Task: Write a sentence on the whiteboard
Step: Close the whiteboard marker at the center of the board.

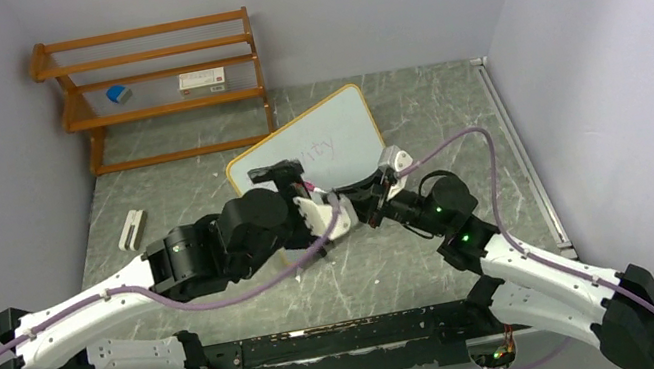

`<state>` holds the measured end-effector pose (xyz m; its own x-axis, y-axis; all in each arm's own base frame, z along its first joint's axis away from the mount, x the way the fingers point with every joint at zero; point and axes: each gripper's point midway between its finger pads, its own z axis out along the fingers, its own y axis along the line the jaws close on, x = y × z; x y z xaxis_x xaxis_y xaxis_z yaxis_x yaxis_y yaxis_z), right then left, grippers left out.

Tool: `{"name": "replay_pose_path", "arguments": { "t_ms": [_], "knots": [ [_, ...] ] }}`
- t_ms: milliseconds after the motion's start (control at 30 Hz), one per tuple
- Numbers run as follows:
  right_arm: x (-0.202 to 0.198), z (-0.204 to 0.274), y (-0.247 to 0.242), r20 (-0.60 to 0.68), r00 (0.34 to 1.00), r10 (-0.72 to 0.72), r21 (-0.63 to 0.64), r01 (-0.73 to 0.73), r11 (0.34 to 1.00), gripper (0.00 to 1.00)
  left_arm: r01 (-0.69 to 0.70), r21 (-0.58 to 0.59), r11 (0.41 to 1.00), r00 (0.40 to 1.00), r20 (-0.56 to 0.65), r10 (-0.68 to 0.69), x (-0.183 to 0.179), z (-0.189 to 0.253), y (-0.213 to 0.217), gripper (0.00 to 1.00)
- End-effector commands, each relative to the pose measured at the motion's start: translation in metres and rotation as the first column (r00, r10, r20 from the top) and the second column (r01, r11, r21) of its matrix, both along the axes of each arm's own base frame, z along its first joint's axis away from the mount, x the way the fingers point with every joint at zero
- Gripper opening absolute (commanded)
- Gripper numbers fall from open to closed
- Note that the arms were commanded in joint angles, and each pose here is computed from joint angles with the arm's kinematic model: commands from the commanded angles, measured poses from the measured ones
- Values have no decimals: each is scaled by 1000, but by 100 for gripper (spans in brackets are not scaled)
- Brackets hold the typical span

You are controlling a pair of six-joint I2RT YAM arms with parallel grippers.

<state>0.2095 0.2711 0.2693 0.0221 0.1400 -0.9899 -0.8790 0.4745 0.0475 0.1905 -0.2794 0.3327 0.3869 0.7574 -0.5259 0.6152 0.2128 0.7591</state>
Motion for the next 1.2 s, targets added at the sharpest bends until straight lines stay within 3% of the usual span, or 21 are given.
{"name": "replay_pose_path", "arguments": {
  "t_ms": [0, 133, 233, 433, 533, 767, 833, 1000, 1167],
  "knots": [
    [12, 30, -11, 143, 985, -99, 127, 81, 989, 0, -313, -432, 846, 949, -161, 269, 16, 47, 2, 99],
    [19, 37, -21, 160, 972, -173, 196, 141, 970, 0, -496, -561, 663, 868, -347, 356, 26, 43, -4, 100],
    [21, 38, -26, 154, 966, -206, 233, 167, 958, 0, -603, -631, 488, 798, -497, 342, 38, 40, -5, 100],
    [22, 37, -27, 122, 969, -213, 286, 171, 943, 0, -691, -705, 160, 722, -678, 135, 58, 43, -5, 100],
    [22, 39, -28, 119, 970, -212, 300, 169, 939, 0, -717, -697, 36, 697, -717, 4, 61, 43, -4, 100],
    [21, 40, -27, 111, 972, -207, 320, 163, 933, 0, -794, -604, -68, 603, -770, -208, 65, 24, -25, 100],
    [21, 38, -26, 106, 974, -202, 322, 158, 934, 0, -800, -594, -81, 594, -767, -245, 65, 20, -30, 86],
    [18, 39, -24, 104, 977, -187, 331, 144, 932, 0, -796, -593, -123, 600, -745, -291, 70, 25, -38, 74],
    [17, 41, -24, 107, 977, -183, 334, 138, 932, 0, -797, -582, -165, 602, -741, -297, 74, 22, -36, 70]
  ]
}}
